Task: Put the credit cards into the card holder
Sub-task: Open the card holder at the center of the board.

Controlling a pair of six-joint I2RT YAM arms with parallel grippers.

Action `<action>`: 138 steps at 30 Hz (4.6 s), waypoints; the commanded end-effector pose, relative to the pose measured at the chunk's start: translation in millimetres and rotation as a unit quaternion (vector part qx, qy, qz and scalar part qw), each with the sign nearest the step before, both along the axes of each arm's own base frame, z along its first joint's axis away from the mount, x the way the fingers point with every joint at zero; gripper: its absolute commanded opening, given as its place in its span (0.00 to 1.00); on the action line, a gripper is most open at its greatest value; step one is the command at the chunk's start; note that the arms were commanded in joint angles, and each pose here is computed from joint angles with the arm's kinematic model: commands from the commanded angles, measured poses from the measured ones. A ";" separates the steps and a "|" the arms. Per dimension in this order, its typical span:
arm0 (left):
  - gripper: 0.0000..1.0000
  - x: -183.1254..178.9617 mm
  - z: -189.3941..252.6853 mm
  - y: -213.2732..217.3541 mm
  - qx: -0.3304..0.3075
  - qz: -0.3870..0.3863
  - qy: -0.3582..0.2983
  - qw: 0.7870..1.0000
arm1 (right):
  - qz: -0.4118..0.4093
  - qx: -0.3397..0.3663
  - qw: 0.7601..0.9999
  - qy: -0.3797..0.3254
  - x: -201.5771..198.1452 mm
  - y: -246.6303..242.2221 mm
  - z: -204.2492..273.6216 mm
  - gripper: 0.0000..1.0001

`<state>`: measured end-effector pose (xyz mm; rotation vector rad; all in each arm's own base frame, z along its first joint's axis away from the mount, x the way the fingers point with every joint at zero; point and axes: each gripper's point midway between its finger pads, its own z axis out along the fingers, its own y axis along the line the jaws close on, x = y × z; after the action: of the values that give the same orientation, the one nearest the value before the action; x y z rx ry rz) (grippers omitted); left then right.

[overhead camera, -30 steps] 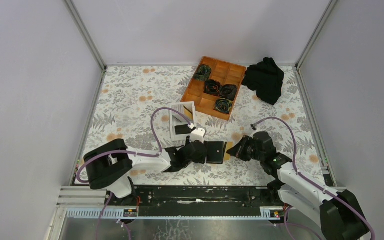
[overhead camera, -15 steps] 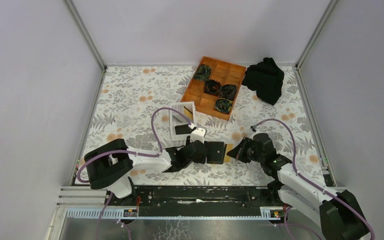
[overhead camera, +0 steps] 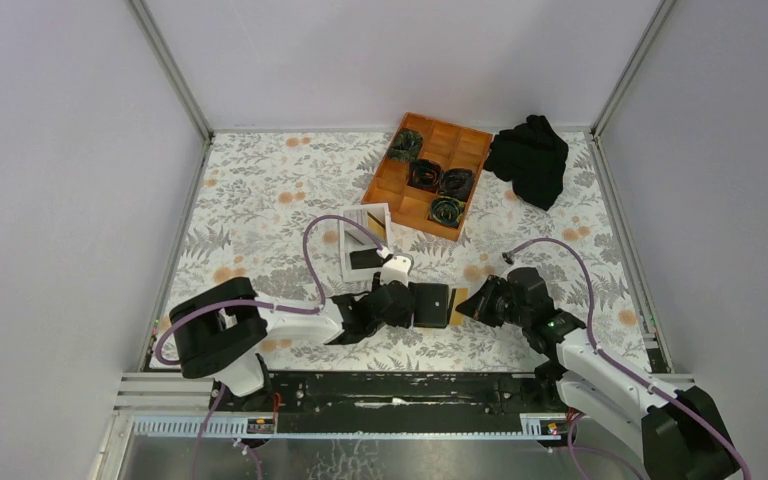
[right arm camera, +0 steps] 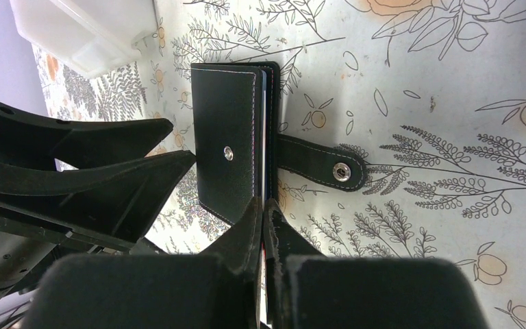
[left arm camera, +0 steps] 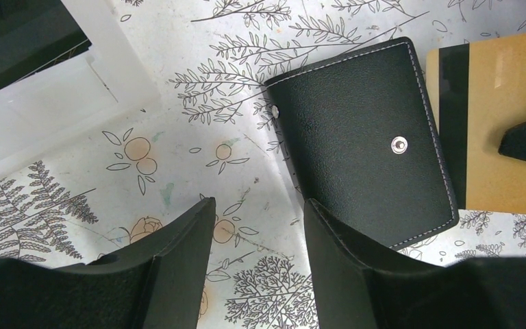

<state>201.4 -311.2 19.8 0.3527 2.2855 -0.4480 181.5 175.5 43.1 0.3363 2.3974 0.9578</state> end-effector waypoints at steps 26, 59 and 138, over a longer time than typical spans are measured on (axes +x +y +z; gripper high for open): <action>0.57 -4.3 -3.8 -16.8 -0.019 -0.008 0.001 1.000 | 0.011 0.073 0.997 -0.013 -1.0 16.5 5.8 0.00; 0.52 -29.3 -29.9 -46.8 -0.043 -0.076 0.041 0.995 | 0.062 0.085 0.992 -0.066 10.2 33.1 46.8 0.00; 0.57 -21.0 56.3 9.2 0.030 0.117 -0.077 0.990 | 0.132 -0.335 0.926 -0.112 19.8 84.4 8.6 0.00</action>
<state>174.4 -293.7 80.0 0.1050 2.1850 -0.2831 204.5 257.7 50.8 -0.3216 2.4263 0.2013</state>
